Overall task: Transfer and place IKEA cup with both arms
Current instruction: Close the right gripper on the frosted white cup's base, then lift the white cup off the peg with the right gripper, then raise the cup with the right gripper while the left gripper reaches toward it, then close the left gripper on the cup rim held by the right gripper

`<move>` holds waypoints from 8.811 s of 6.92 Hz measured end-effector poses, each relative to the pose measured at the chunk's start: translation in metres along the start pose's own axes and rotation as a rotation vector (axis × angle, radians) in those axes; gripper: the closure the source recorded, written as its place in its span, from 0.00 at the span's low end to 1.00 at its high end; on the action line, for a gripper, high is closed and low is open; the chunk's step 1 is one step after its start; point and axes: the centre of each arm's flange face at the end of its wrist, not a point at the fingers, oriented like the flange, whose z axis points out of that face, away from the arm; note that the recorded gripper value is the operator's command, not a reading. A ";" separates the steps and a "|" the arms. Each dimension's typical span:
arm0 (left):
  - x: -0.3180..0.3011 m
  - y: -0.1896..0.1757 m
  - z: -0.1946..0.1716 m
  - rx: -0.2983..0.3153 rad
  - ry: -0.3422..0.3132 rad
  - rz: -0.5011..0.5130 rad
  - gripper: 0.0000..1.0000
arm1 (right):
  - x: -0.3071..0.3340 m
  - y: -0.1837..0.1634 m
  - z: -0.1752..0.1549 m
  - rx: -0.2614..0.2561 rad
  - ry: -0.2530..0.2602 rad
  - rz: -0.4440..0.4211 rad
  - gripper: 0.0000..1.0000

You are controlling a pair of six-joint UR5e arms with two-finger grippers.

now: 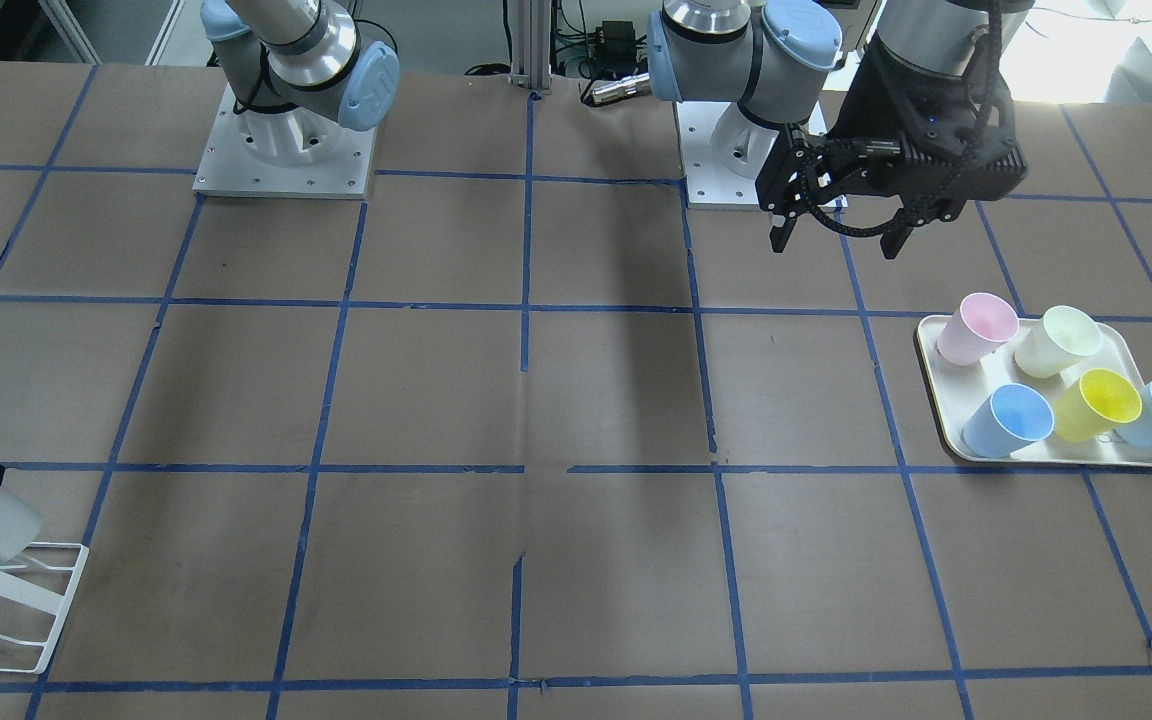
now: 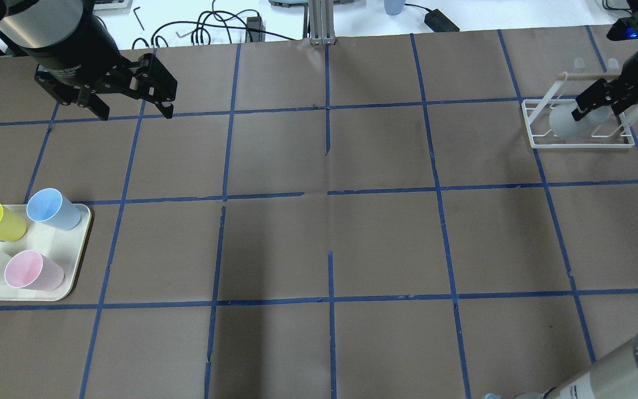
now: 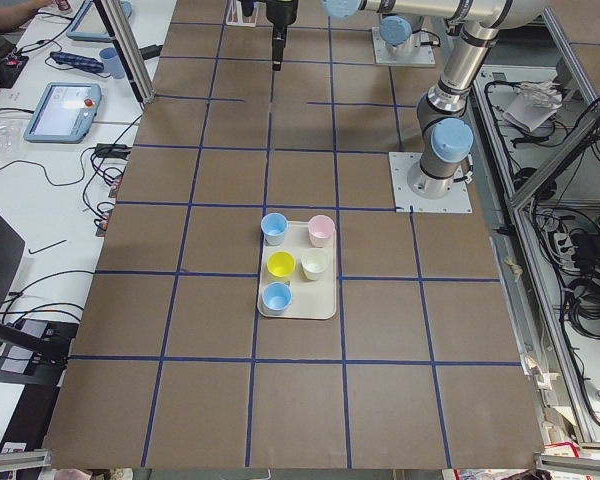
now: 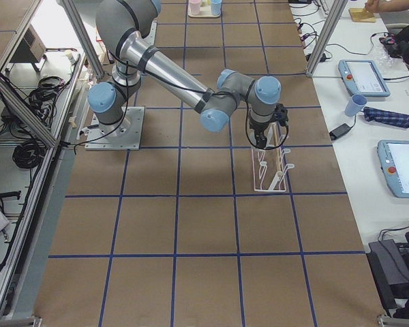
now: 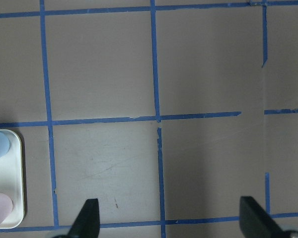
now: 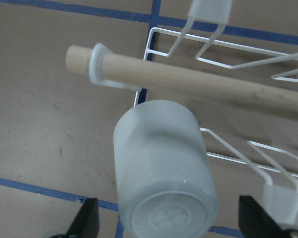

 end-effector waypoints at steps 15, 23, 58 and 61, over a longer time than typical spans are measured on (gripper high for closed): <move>-0.001 -0.001 -0.002 0.006 0.002 -0.002 0.00 | -0.019 0.010 -0.050 -0.014 0.006 0.002 0.54; 0.005 0.002 0.001 0.000 0.080 -0.006 0.00 | -0.110 0.108 -0.249 -0.137 0.096 0.042 0.53; 0.175 0.044 0.137 0.040 1.830 0.127 0.23 | -0.318 0.100 -0.210 -0.380 -1.176 0.612 0.39; 0.176 0.038 0.136 0.047 1.856 0.129 0.36 | -0.319 0.101 -0.210 -0.382 -1.174 0.611 0.39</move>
